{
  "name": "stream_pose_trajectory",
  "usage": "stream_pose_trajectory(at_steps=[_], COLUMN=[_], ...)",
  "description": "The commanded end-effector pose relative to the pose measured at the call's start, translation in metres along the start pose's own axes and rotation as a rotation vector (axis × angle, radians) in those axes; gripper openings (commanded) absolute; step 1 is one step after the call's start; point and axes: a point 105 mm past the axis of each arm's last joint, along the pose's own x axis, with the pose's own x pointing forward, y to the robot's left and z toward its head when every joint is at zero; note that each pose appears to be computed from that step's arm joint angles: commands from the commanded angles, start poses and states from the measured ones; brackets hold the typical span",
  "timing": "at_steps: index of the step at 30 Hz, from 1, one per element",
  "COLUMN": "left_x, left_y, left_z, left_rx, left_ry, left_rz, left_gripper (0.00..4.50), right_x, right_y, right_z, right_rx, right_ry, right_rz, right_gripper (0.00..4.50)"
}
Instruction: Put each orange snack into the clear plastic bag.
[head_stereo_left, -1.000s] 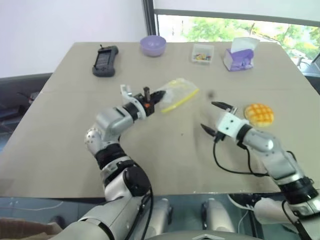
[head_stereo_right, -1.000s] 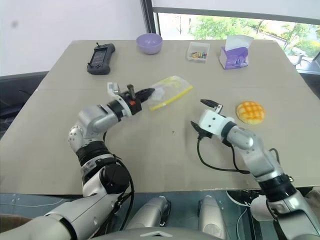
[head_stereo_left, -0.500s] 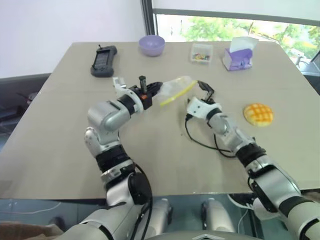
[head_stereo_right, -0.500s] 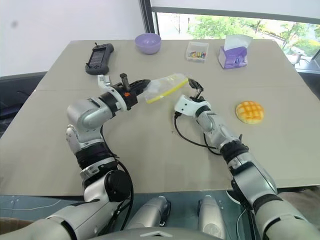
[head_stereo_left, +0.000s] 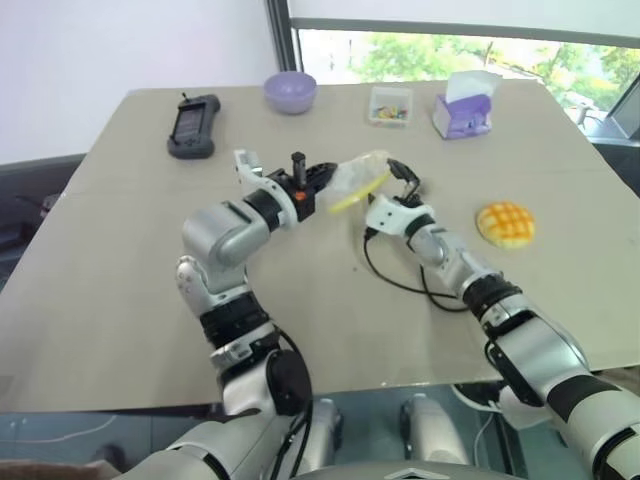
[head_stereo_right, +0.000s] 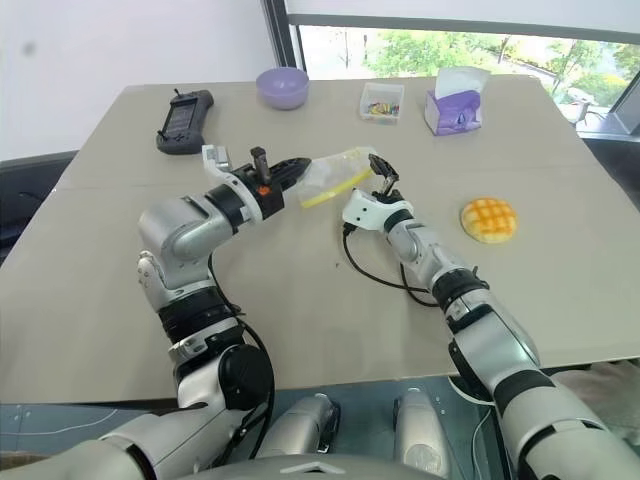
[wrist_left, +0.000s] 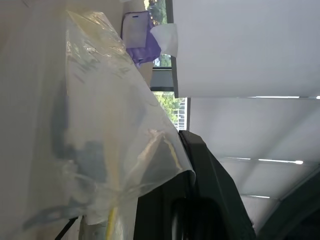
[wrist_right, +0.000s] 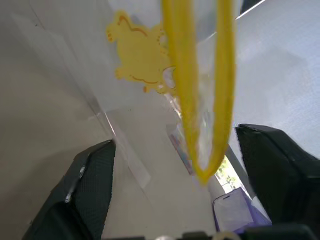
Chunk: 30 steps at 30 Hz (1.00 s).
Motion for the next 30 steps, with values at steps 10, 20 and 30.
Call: stream_pose_trajectory(at_steps=[10,20,30], left_x=[-0.006,-0.022,-0.03], left_y=[0.001,0.0,0.007], left_z=[0.003,0.021,-0.017], left_rx=[0.211,0.976,1.812], left_ry=[0.178,0.263,0.427], left_rz=[-0.041,0.117,-0.08], left_gripper=[0.0,2.1,2.1], right_x=[0.002,-0.001,0.002], right_y=[-0.049,-0.078,-0.069], right_z=[-0.002,-0.012,-0.003], right_rx=[-0.057,-0.132,-0.05], right_ry=[-0.054,-0.011,0.081], right_rz=[-0.108,-0.044,0.17], right_gripper=[0.03,0.0,0.0])
